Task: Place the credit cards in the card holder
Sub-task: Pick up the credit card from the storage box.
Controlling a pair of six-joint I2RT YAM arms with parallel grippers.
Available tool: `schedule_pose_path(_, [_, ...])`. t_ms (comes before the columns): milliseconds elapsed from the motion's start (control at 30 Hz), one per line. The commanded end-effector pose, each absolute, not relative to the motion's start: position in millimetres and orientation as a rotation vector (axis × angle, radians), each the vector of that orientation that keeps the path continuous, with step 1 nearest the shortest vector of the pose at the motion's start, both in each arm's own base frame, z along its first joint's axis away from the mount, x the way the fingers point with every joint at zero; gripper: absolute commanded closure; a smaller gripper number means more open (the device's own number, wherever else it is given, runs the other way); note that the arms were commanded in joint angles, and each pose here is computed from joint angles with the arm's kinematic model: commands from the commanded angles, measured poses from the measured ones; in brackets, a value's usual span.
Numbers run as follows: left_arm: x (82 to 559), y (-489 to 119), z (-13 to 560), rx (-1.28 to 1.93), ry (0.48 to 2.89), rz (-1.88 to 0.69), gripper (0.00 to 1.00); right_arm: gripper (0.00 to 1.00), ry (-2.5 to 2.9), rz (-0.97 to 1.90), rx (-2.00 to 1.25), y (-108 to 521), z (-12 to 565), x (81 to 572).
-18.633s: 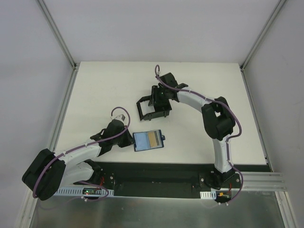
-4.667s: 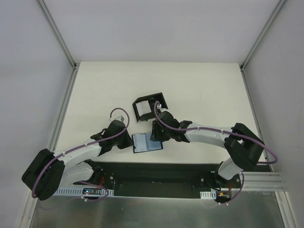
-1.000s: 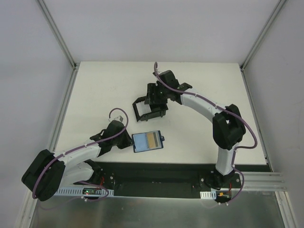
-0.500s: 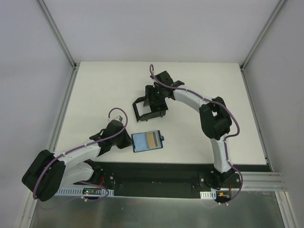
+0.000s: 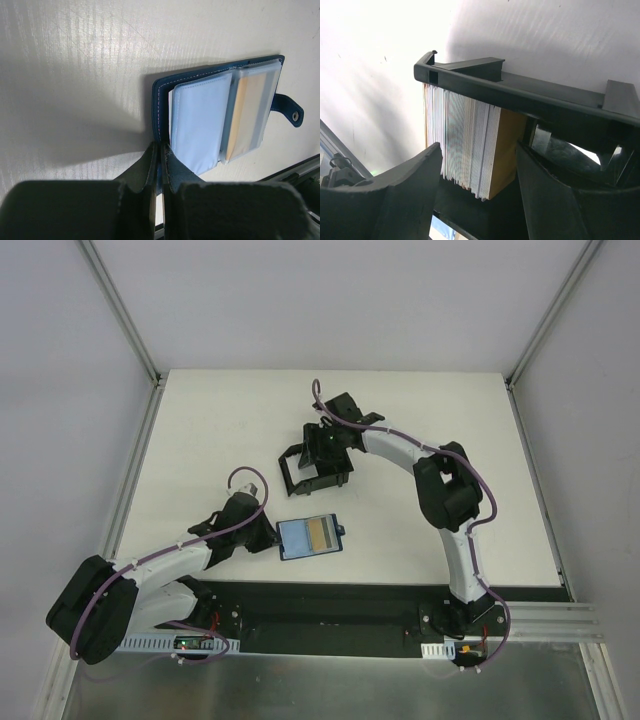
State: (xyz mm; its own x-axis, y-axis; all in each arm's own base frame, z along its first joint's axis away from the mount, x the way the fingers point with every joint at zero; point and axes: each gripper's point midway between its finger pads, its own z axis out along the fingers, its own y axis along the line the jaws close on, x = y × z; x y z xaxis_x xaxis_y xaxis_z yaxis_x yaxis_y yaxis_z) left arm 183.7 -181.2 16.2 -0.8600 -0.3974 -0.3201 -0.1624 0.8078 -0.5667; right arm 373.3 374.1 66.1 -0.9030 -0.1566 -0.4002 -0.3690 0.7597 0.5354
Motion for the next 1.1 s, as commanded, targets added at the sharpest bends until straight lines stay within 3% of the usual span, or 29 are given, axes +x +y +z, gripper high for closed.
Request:
schedule_pose_path(0, [174, -168, 3, -0.418, 2.615, -0.668, 1.0, 0.39, 2.535, 1.007, -0.43, 386, 99, 375])
schedule_pose_path(1067, [173, -168, 0, -0.421, 2.628, -0.664, 1.0, 0.78, 2.484, 1.009, -0.417, 378, 126, 374])
